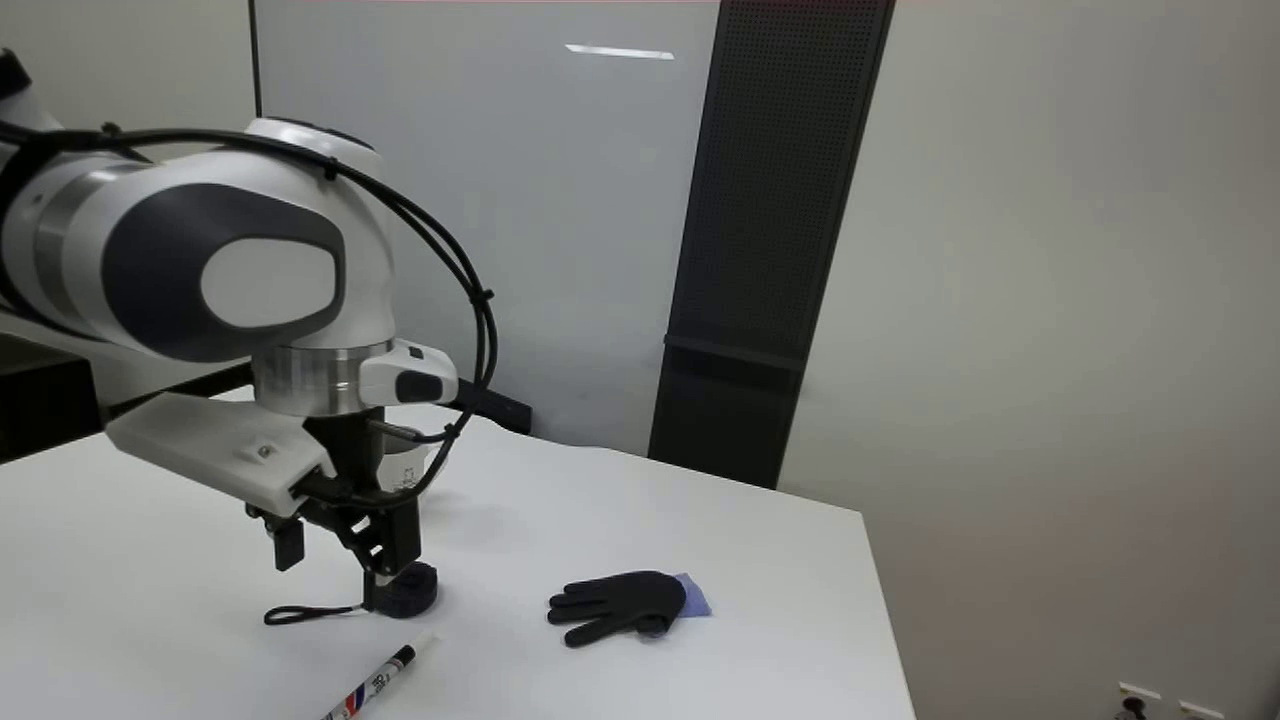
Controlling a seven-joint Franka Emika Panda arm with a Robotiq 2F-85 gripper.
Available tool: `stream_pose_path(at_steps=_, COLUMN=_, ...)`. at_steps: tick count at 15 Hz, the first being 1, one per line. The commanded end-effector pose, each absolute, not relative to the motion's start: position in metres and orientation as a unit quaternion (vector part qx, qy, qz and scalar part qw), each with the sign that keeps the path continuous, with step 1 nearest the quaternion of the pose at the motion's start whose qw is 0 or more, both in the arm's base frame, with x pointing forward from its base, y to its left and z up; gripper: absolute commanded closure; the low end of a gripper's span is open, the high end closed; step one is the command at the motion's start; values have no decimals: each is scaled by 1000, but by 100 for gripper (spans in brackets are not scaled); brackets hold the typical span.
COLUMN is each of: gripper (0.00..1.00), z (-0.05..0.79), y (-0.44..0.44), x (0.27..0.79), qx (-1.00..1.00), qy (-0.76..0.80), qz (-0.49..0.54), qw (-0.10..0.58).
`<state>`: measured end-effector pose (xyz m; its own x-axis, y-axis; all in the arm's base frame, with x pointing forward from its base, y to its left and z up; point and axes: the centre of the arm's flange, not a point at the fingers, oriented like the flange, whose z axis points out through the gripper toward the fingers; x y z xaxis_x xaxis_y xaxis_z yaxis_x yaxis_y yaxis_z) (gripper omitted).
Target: Put the marker inside the mug cup then put it back on the table
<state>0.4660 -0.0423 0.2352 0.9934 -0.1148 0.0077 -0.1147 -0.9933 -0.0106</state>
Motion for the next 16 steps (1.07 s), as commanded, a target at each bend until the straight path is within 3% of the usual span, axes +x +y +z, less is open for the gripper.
stream_pose_path(at_steps=1, gripper=0, z=224, y=-41, x=454, qx=-998, qy=61, qz=-16, qw=1)
stream_pose_path(at_steps=16, gripper=0, z=158, y=-49, x=454, qx=-996, qy=77, qz=-34, qw=-9)
